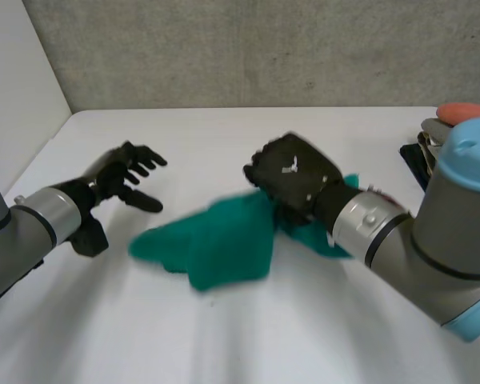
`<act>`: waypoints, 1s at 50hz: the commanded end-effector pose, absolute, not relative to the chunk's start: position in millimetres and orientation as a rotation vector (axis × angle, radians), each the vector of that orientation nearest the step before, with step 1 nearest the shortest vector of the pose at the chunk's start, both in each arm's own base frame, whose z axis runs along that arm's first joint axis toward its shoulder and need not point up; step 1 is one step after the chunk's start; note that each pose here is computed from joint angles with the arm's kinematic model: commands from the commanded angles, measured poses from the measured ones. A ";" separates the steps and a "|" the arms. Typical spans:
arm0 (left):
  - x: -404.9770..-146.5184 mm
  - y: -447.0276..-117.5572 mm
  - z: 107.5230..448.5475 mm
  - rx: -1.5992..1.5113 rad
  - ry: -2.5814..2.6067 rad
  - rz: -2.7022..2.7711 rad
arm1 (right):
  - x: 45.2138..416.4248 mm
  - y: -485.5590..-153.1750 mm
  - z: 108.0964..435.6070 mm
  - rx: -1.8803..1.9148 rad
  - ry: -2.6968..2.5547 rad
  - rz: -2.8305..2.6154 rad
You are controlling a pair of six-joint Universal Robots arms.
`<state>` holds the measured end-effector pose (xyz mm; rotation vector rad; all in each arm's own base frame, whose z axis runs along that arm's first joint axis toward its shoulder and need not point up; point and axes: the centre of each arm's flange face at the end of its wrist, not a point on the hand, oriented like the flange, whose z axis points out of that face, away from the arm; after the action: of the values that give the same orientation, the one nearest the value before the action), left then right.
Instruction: Fold the laundry.
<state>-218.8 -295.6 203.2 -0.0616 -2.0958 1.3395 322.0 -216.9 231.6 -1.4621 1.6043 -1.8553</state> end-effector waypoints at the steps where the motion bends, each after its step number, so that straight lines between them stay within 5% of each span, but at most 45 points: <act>1: -220.9 -270.8 191.1 -0.256 -2.270 1.240 | 306.8 -218.3 195.7 -1.666 1.848 -1.682; 13: -207.0 -265.1 228.6 -0.354 -2.288 1.481 | 279.7 -244.6 259.8 -1.312 2.017 -1.744; 26: -223.2 -242.9 186.2 -0.838 -2.402 1.375 | 272.3 -261.9 227.9 -1.325 2.245 -1.434; 42: -252.8 -275.3 140.5 -0.939 -2.406 1.468 | 299.4 -277.4 182.7 -1.367 2.127 -1.525; 47: -264.2 -295.4 166.1 -0.960 -2.334 1.634 | 310.5 -296.2 213.5 -1.320 1.982 -1.815; 50: -263.5 -316.3 212.5 -0.881 -2.262 1.868 | 313.0 -314.5 252.9 -1.214 1.852 -2.105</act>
<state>-259.6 -288.4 154.8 -0.9492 -2.3655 1.5707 306.4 -288.8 198.7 -1.3432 2.0449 -1.6938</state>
